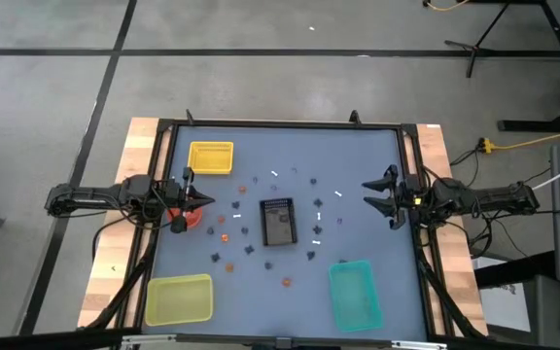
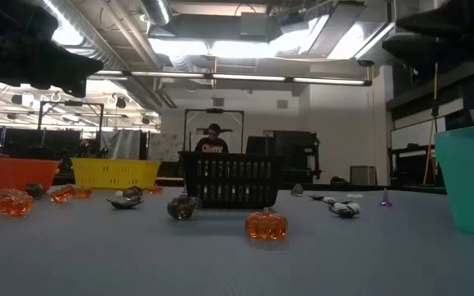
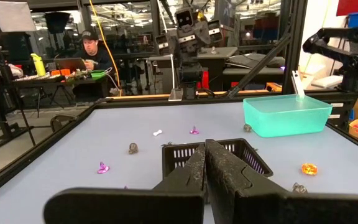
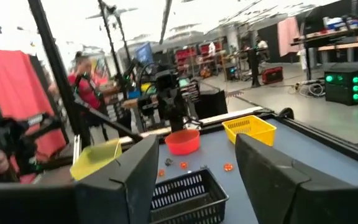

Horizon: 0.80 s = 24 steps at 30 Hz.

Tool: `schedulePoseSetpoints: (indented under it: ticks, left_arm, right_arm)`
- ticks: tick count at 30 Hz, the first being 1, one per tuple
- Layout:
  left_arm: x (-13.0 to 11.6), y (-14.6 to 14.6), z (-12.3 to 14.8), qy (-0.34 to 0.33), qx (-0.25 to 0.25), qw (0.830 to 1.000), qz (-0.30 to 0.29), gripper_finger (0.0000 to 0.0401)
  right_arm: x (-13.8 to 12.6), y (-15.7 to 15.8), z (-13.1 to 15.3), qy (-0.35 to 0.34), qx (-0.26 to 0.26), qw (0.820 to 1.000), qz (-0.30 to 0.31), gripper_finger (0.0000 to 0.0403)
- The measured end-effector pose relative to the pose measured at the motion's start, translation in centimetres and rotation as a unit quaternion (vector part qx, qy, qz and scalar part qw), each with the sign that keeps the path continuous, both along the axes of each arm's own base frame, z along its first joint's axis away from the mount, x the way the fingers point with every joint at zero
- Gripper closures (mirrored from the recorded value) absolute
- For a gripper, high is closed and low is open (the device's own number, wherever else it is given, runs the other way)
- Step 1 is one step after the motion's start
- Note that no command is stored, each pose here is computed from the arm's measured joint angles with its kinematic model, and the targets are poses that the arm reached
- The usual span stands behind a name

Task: Sort Halloween decoration
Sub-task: Put the violet witch hat toy into the top yellow bin

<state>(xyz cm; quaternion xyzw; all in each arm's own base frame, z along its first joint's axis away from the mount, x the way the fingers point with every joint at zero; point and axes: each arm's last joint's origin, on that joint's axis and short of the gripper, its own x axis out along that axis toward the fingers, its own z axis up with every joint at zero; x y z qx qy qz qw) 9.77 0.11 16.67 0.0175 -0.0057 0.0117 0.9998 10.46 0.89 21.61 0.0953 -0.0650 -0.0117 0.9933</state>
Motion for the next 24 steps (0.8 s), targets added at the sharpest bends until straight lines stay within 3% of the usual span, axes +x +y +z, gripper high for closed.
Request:
schedulePoseSetpoints:
  ticks: [6, 10, 18, 24]
  left_arm:
    - [0.0, 0.0, 0.0, 0.0, 0.0, 1.0, 0.0, 0.0401]
    - [0.0, 0.0, 0.0, 0.0, 0.0, 1.0, 0.0, 0.0401]
    - [0.0, 0.0, 0.0, 0.0, 0.0, 1.0, 0.0, 0.0401]
    - [0.0, 0.0, 0.0, 0.0, 0.0, 1.0, 0.0, 0.0401]
  right_arm:
    - [1.9, 0.3, 2.3, 0.09, -0.036, 0.995, 0.012, 0.0189]
    - [3.6, 0.5, 3.3, 0.191, -0.064, 0.979, 0.016, 0.0189]
    - [7.4, 1.1, 2.7, 0.367, -0.133, 0.92, 0.036, 0.0189]
    - [9.7, 1.3, -0.2, 0.454, -0.178, 0.871, 0.057, 0.0189]
